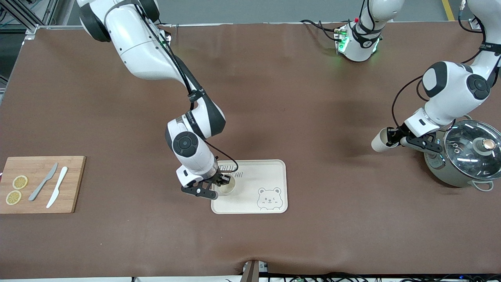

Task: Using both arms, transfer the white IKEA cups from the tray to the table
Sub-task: 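Carry the cup toward the cutting board while the left gripper carries toward the pot, then set the cup beside the pot and open the left gripper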

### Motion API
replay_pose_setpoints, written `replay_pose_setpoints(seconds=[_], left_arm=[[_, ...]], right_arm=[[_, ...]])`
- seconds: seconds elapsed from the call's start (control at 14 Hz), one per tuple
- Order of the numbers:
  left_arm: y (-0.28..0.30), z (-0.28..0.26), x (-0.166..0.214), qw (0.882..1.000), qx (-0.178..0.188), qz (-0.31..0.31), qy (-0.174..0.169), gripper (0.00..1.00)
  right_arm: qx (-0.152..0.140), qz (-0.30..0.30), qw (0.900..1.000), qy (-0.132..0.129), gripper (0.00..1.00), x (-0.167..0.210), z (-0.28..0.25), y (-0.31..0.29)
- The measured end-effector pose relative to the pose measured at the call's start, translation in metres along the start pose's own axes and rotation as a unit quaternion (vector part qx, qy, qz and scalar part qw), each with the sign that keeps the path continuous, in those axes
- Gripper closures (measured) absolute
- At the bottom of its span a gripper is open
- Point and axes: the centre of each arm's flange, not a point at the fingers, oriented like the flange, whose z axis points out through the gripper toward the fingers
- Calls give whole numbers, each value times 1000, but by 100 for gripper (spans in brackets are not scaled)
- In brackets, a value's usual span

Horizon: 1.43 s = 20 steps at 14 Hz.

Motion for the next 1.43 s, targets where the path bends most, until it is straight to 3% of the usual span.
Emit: replay_pose_setpoints(seconds=[0.36,0.64,1.0,1.43], left_arm=[[-45,38,-12,999,21,31,-10,96],[-15,71,12,999,26,19,-28,96],[-3,78,19,999,24,-1,-30,96],[-1,91,22,999,6,-8,-31,96]], right_arm=[[-4,-34,999,-7,97,30,-99,20],[-14,-84,996,-25,97,65,-166,82],[-15,-139,989,-56,97,99,-187,159],[-10,-198,978,-73,97,132,-195,256]])
